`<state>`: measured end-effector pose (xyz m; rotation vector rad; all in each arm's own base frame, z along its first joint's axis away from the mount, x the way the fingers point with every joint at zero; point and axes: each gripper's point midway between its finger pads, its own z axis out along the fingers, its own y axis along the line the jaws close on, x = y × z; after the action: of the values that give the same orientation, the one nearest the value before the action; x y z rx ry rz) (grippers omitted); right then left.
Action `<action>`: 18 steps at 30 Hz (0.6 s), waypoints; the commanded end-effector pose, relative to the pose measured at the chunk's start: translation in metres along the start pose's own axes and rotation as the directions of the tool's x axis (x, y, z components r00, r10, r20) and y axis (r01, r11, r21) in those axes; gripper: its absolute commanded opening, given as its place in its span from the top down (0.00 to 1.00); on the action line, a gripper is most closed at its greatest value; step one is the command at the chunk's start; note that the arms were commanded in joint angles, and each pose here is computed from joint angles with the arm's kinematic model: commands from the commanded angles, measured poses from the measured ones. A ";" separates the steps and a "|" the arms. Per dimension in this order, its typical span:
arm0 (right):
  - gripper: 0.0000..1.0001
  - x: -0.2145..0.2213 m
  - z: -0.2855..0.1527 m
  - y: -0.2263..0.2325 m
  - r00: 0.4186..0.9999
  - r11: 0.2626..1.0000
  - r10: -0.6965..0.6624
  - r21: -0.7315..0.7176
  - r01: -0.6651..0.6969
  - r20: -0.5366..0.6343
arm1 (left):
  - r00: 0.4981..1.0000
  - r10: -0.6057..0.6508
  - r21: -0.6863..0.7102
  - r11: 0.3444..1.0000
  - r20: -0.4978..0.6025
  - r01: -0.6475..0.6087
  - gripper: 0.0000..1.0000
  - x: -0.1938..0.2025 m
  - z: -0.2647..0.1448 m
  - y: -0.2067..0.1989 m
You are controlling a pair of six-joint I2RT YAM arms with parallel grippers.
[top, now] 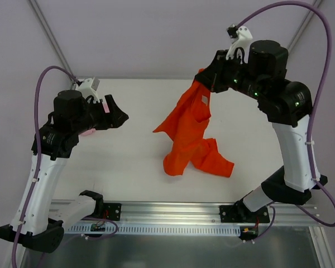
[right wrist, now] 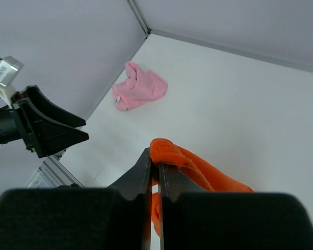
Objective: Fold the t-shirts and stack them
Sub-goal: Move the tshirt to the center of the board
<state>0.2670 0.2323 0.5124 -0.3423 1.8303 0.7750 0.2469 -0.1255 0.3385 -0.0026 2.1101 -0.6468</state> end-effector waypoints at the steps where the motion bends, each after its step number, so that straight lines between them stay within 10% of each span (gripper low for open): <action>1: 0.99 -0.002 0.006 -0.007 0.999 0.998 -0.025 0.064 0.023 0.027 | 0.998 0.016 -0.033 0.999 0.060 -0.014 0.28 -0.010 -0.019 0.001; 10: 0.99 0.114 0.066 -0.048 0.956 0.979 -0.034 0.182 0.090 -0.290 | 0.998 0.004 -0.076 0.997 0.067 0.001 0.23 -0.003 -0.028 0.010; 14: 0.29 0.164 0.088 -0.068 0.914 0.965 -0.027 0.228 0.129 -0.406 | 0.998 -0.013 -0.062 0.998 0.057 0.016 0.23 0.000 -0.023 0.009; 18: 0.00 0.178 0.097 -0.083 0.889 0.943 -0.018 0.287 0.167 -0.458 | 1.000 -0.022 -0.038 0.999 0.006 0.022 0.22 0.010 -0.007 0.009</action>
<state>0.3016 0.2587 0.2860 -0.4539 2.3790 0.3773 0.2323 -0.1091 0.3390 -0.0524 2.0946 -0.5782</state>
